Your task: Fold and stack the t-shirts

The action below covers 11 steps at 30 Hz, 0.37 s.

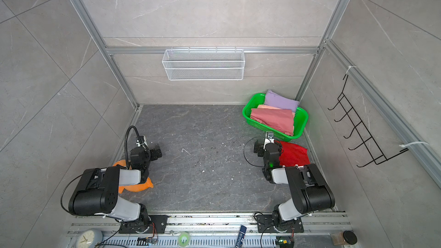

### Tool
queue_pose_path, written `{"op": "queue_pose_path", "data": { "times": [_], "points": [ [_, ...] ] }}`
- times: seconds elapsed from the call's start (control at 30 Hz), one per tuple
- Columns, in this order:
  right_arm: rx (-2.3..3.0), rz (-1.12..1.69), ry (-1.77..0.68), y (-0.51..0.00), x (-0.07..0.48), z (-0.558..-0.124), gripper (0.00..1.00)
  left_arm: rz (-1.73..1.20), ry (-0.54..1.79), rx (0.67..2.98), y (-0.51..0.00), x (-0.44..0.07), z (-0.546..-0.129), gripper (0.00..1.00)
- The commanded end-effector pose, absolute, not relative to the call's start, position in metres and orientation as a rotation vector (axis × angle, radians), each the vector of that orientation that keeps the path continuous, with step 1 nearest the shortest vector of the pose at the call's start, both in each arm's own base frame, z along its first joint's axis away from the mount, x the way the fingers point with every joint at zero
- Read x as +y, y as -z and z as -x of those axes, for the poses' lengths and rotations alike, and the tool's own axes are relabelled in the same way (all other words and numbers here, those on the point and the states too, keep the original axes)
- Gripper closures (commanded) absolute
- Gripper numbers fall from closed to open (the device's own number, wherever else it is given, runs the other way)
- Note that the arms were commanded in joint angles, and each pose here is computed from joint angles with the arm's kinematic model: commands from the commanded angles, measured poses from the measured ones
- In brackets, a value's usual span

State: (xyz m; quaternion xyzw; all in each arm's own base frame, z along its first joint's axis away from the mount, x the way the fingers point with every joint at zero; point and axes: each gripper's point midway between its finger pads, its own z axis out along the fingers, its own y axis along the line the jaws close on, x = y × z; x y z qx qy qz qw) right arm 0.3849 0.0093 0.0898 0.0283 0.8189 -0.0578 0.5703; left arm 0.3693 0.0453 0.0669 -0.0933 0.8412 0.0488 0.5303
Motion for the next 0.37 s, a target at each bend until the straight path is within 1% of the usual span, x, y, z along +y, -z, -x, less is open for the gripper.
{"op": "queue_pose_path", "data": {
  "times": [0.0, 0.33],
  "points": [
    [1.906, -0.067, 0.124, -0.0941, 0.0097, -0.3870, 0.00, 0.204, -0.130, 1.939, -0.0862, 0.0453, -0.3800, 0.00],
    [1.903, -0.063, 0.124, -0.0947, 0.0088, -0.3855, 0.00, 0.204, -0.130, 1.936, -0.0867, 0.0453, -0.3794, 0.00]
  ]
}}
